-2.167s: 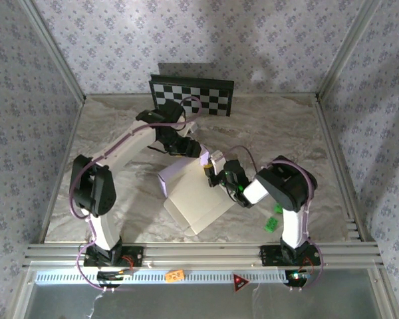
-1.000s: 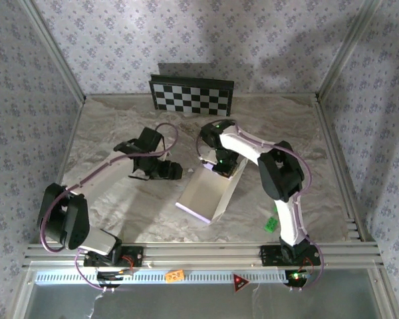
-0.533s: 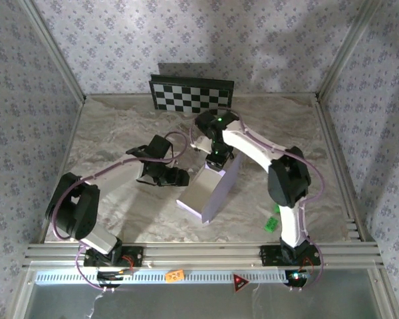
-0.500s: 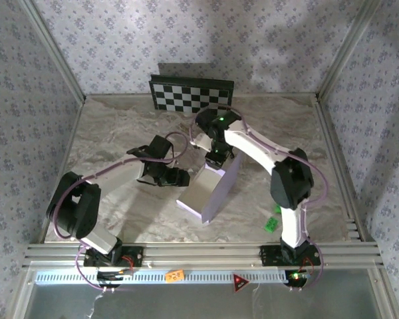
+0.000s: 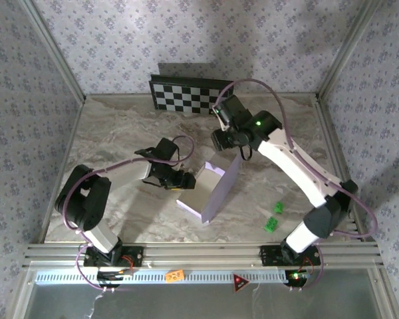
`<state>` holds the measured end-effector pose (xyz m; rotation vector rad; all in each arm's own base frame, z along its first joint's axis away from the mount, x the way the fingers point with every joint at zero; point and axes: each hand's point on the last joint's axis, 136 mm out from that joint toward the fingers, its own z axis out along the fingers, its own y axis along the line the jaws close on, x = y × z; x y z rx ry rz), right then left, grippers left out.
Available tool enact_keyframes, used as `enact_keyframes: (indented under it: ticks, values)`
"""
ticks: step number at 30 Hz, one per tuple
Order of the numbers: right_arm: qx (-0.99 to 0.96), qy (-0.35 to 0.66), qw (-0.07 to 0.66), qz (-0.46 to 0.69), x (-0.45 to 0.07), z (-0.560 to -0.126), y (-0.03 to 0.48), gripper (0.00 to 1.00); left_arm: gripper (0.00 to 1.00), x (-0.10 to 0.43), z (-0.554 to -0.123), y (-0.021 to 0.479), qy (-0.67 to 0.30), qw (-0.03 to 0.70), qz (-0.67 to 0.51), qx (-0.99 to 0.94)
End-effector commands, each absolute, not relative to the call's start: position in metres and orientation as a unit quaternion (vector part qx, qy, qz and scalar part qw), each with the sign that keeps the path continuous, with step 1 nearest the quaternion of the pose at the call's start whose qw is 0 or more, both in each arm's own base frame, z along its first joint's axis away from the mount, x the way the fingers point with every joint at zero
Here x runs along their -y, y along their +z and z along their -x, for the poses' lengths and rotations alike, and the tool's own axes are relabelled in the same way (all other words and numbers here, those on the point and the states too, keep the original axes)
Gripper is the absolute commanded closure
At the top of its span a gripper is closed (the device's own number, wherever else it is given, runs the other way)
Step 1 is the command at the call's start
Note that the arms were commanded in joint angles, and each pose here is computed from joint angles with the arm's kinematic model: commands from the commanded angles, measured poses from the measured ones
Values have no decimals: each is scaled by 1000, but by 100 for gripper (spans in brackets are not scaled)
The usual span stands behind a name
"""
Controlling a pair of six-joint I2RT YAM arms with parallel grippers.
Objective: Fold the paper box
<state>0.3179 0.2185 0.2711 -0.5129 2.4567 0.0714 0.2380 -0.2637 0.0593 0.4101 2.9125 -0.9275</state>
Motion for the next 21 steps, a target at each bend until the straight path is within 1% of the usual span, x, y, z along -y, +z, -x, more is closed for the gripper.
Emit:
enact_keyframes:
  ticks: [1,3,4,6,10,13,15,18,21]
  values:
    - [-948,-2,305,92,-180,-284,274,38,37,275,-227,60,-319,12,-144,-937]
    - [-953,16,293,74,-178,-266,267,19,37,278,-222,61,-320,6,-148,-936]
    - [-957,24,282,62,-177,-258,262,17,37,280,-219,62,-322,3,-150,-935]
    - [-963,40,262,55,-180,-243,253,17,37,284,-213,63,-327,-3,-153,-933]
    - [-971,53,231,32,-188,-224,237,19,37,292,-201,66,-333,-11,-158,-930]
    - [-976,50,211,30,-192,-214,224,24,37,295,-197,69,-336,-12,-158,-928]
    - [-979,48,199,26,-193,-209,217,29,37,295,-196,72,-339,-10,-156,-928]
    - [-981,42,186,26,-192,-204,207,45,37,296,-197,77,-341,-3,-153,-927]
    - [-982,36,183,26,-189,-203,203,64,37,295,-203,85,-337,14,-152,-929]
